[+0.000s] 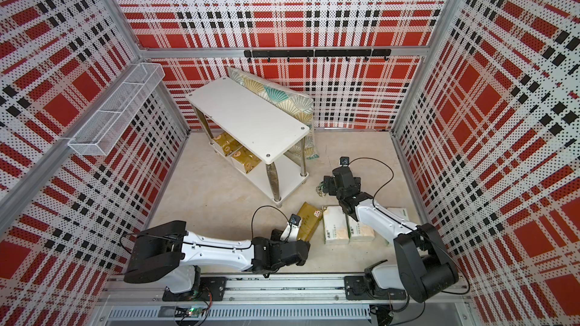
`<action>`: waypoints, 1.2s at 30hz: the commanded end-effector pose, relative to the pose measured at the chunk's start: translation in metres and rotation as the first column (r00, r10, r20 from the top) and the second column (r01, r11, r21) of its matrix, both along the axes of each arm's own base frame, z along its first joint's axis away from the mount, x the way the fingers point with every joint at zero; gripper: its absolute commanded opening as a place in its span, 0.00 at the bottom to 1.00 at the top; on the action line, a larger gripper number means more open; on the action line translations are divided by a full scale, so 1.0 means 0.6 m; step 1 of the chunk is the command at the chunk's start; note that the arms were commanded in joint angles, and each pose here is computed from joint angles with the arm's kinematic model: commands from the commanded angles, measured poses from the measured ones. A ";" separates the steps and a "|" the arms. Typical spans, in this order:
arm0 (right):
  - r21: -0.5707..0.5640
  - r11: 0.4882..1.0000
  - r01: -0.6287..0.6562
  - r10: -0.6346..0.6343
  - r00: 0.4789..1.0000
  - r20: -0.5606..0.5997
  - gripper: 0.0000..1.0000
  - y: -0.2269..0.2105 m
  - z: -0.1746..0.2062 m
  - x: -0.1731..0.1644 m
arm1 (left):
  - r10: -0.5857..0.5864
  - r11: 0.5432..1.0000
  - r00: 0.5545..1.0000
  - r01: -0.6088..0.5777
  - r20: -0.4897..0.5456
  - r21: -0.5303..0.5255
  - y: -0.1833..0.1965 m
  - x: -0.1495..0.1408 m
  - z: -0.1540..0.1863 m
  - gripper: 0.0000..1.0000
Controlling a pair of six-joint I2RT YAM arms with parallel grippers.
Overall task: Place the tissue boxes on the shelf by color
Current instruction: Pick up the box of tissues from the center of the board.
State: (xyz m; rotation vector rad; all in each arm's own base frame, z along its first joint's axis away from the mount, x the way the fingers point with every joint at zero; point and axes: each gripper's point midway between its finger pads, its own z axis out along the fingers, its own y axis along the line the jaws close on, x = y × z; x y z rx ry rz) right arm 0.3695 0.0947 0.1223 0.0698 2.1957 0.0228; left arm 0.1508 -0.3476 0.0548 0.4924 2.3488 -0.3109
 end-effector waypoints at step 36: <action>-0.004 1.000 0.012 -0.012 1.000 -0.005 1.00 -0.005 -0.005 0.003 | -0.001 0.998 0.996 -0.005 0.090 0.060 -0.015 0.019 -0.041 1.00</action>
